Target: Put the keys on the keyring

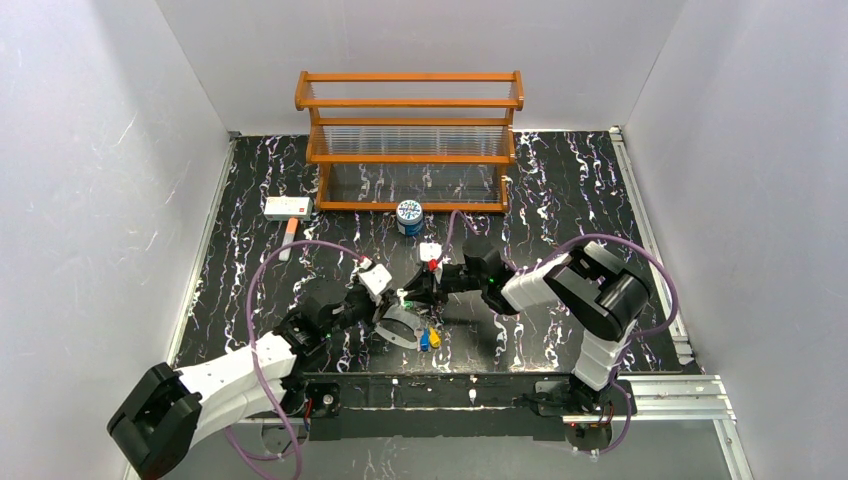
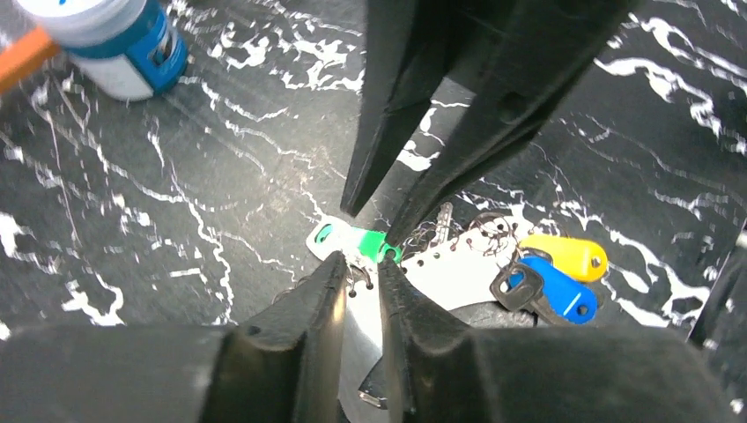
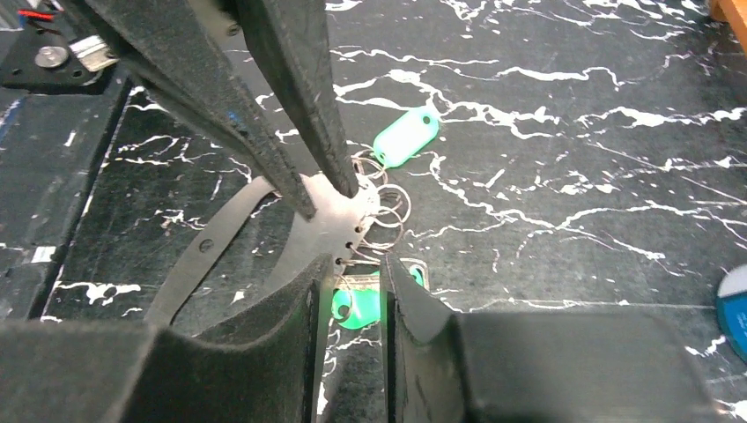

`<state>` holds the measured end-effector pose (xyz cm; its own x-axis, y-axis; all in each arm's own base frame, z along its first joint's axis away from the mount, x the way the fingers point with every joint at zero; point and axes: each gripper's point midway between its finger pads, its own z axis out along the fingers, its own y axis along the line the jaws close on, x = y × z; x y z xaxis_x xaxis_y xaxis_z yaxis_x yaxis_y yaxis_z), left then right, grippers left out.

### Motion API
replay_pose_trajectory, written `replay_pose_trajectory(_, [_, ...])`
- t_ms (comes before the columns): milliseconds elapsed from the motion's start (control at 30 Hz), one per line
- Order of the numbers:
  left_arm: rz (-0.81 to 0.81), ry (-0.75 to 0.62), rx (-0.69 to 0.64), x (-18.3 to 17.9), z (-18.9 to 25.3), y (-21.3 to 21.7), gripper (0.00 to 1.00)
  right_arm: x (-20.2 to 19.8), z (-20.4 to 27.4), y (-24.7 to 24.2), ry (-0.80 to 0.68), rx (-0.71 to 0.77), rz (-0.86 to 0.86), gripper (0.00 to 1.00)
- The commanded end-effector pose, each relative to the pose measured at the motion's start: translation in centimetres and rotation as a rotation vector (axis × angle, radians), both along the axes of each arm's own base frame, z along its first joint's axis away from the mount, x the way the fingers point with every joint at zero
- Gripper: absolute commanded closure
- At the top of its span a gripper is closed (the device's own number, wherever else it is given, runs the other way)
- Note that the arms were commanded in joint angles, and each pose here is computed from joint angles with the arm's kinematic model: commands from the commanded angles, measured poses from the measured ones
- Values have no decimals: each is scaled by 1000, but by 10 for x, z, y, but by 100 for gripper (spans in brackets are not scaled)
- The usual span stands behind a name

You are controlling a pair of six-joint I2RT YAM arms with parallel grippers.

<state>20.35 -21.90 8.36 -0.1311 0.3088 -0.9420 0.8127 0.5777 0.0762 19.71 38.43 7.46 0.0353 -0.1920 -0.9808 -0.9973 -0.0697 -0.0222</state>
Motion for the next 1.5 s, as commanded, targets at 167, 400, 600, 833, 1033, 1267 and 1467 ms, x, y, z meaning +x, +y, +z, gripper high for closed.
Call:
replay_pose_trajectory(167, [386,316,-218,25,3,4,70,35,29,-10,-50,22,-178,63])
replay_pose_trajectory(400, [339,481,-236,22,2,-25,81,41,28,-20,-12,9,-220,63])
replay_pose_trajectory(600, [375,603,-233,19,-8,-36,84,41,25,-23,6,1,-228,63])
replay_pose_trajectory(833, [448,668,-98,14,-31,-28,89,41,23,-24,12,-15,-231,63])
replay_pose_trajectory(1033, [496,644,-19,15,-35,-20,92,41,20,-23,19,-25,-224,64])
replay_pose_trajectory(1267, [528,628,36,17,-36,-16,83,40,18,-22,28,-36,-214,64])
replay_pose_trajectory(1467, [559,612,81,18,-39,-12,80,40,17,-22,33,-42,-211,64])
